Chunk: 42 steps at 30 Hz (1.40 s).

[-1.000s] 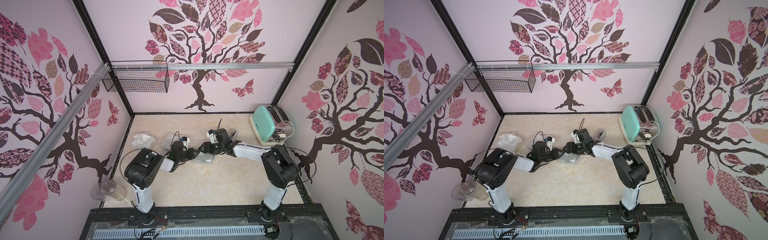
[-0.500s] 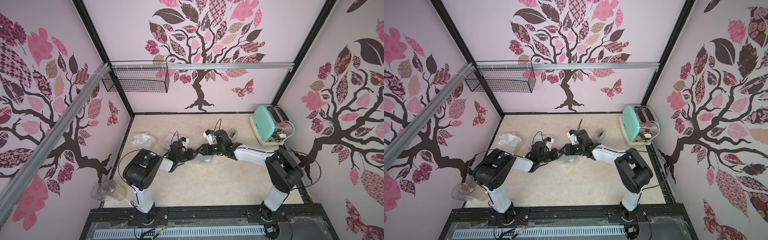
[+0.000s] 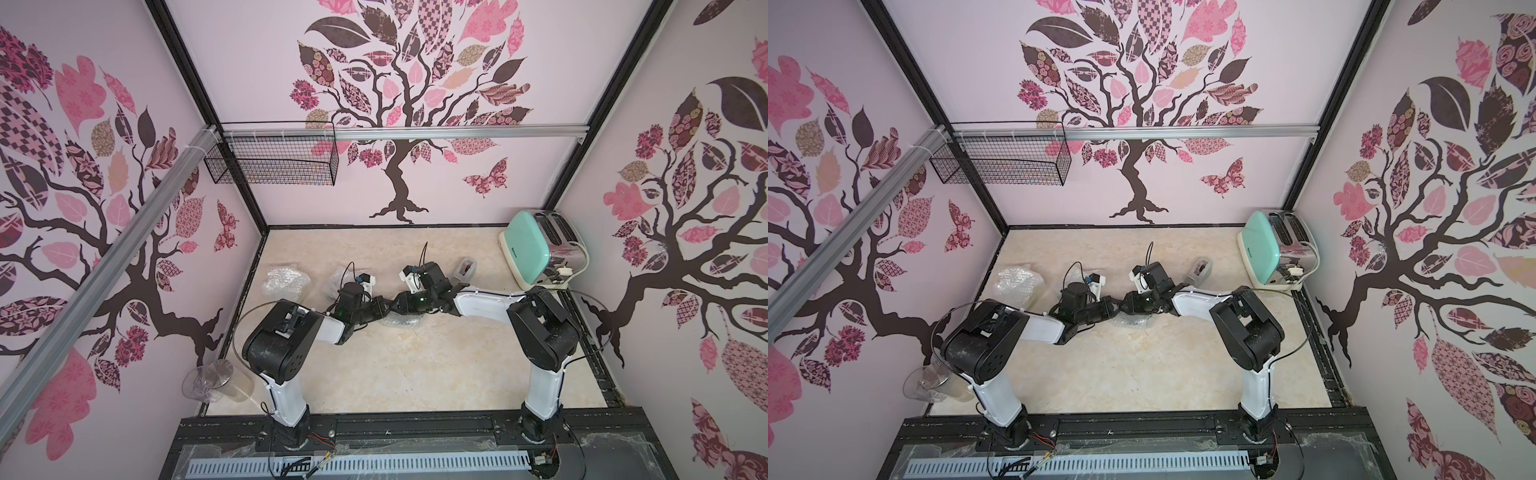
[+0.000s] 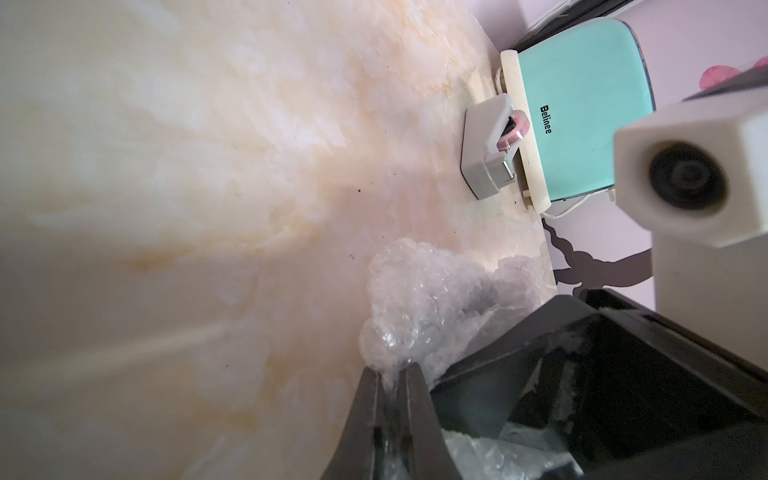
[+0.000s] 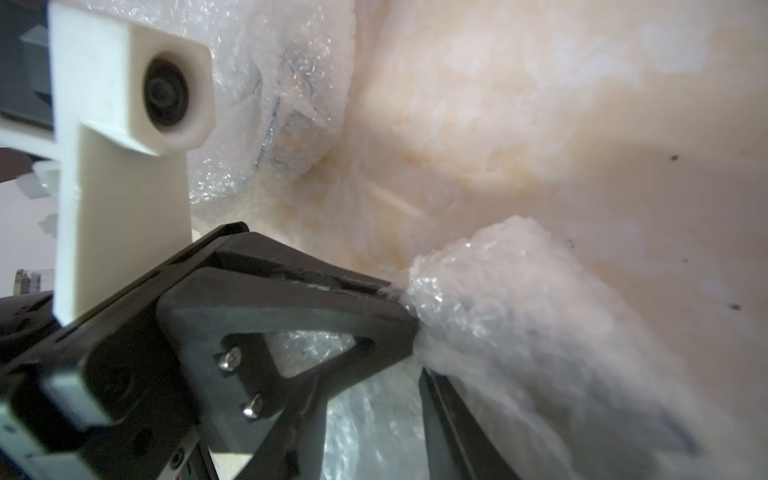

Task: Wrap bowls in bubble wrap
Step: Stick the tape on the bubble wrap, then reset both arms

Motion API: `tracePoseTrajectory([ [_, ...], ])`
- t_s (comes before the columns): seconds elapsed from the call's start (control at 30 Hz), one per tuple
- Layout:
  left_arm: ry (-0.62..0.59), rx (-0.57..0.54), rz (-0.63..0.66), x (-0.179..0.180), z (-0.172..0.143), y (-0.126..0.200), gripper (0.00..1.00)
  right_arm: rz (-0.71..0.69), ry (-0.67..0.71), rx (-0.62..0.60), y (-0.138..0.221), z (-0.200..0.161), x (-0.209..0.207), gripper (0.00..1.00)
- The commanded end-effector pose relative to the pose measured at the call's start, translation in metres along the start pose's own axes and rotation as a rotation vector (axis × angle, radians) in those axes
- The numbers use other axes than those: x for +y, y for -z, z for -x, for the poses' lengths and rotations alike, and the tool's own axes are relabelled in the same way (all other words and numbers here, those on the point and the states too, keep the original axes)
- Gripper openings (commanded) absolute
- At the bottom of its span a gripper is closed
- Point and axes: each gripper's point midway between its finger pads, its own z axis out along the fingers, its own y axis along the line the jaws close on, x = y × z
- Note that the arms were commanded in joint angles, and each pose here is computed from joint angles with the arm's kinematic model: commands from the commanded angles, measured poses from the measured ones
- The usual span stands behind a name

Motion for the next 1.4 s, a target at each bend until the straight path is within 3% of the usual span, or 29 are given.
tracePoseTrajectory([
  [0.0,-0.017,0.004,-0.012,-0.008,-0.003,0.008,0.00,-0.168,-0.039,0.021,-0.005,-0.017,-0.045,0.42],
  [0.2,-0.041,-0.008,-0.012,-0.023,0.006,0.019,0.00,0.006,0.060,-0.127,0.046,0.014,0.018,0.51],
  [0.33,-0.074,-0.033,0.011,-0.039,0.020,0.035,0.26,0.047,0.122,-0.187,0.075,0.025,0.043,0.58],
  [0.43,-0.093,-0.059,0.045,-0.048,0.032,0.047,0.37,0.034,0.149,-0.232,0.093,0.031,0.050,0.61],
  [0.77,-0.138,-0.156,0.239,-0.057,0.051,0.113,0.43,0.011,0.193,-0.314,0.130,0.028,0.057,0.65],
  [0.93,-0.146,-0.307,0.485,-0.026,0.042,0.187,0.44,-0.125,0.169,-0.405,0.159,0.017,0.020,0.70],
  [1.1,-0.181,-0.681,0.799,0.005,0.053,0.298,0.49,-0.505,0.146,-0.607,0.216,0.003,-0.055,0.84],
  [1.17,-0.224,-0.810,0.807,0.003,0.059,0.319,0.98,-0.652,0.146,-0.705,0.240,-0.003,-0.081,0.91],
  [1.27,-0.297,-0.921,0.842,0.008,0.064,0.329,0.98,-0.776,0.161,-0.848,0.269,-0.010,-0.103,0.92],
  [1.37,-0.382,-0.912,0.966,0.022,0.068,0.324,0.98,-0.857,0.179,-0.955,0.289,-0.012,-0.117,0.92],
])
